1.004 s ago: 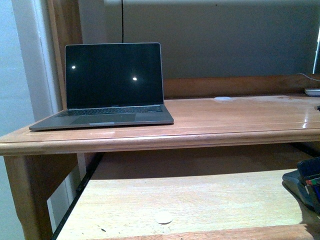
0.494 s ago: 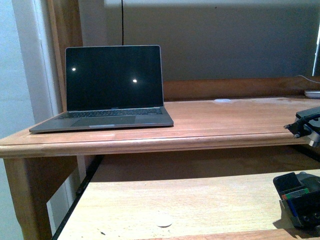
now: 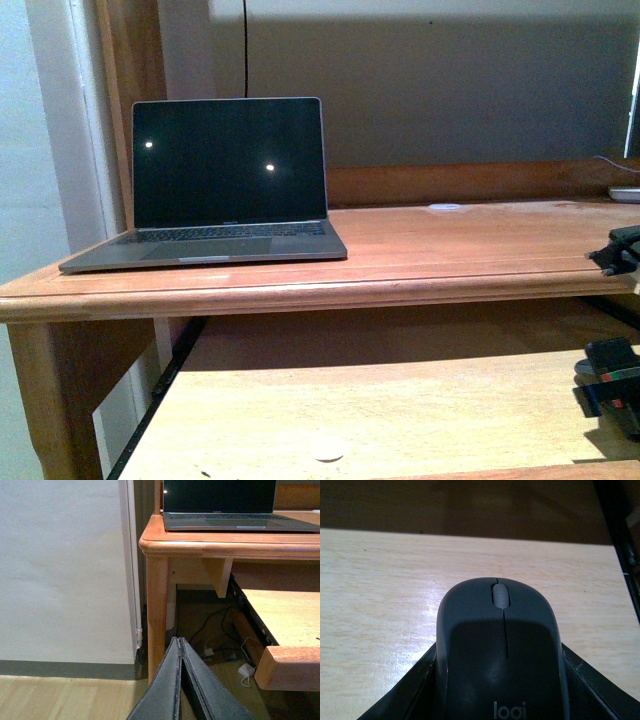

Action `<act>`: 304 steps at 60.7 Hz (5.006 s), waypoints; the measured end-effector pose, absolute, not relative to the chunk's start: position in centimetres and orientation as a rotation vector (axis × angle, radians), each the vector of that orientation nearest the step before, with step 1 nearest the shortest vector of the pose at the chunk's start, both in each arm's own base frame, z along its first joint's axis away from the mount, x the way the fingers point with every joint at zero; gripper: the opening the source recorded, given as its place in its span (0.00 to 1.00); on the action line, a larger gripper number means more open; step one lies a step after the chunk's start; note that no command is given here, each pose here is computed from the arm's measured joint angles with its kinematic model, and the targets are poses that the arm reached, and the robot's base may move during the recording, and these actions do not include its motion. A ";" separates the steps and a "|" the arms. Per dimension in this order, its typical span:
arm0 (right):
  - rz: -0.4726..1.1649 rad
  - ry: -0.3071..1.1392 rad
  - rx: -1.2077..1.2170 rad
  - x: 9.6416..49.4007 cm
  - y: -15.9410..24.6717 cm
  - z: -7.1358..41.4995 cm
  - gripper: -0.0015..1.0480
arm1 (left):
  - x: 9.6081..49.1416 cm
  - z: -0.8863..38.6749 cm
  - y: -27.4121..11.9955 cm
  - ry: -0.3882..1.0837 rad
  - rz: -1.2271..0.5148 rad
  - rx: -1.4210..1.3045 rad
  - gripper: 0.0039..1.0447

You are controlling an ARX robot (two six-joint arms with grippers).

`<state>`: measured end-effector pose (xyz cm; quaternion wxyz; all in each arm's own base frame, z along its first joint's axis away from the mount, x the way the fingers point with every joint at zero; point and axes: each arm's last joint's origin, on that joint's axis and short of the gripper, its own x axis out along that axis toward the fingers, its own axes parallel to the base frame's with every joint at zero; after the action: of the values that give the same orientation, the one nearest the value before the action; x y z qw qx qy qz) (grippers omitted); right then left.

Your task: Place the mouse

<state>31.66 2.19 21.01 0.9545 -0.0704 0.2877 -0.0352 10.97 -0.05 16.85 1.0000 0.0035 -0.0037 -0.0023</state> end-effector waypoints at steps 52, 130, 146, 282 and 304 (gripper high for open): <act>-0.160 0.363 -0.099 45.6 15.4 28.6 0.53 | 9.8 16.5 0.0 -0.002 -0.005 0.005 0.35; 0.586 0.355 -0.187 17.3 -6.9 16.7 0.93 | 9.8 16.5 0.0 -0.002 -0.004 0.005 0.93; 0.637 0.342 -0.341 19.9 -2.6 14.2 0.93 | 9.8 16.5 0.0 -0.002 -0.004 0.005 0.93; -0.001 -0.009 0.009 9.7 0.0 16.8 0.48 | 9.8 16.5 0.0 -0.002 -0.004 0.005 0.93; -0.001 -0.009 0.006 9.7 0.0 16.8 0.93 | 9.8 16.5 0.0 -0.002 -0.004 0.005 0.93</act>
<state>9.69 -0.03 16.83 1.0000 0.0031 -0.0047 -0.0004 9.77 -0.04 16.55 1.0000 0.0026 -0.0011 -0.0021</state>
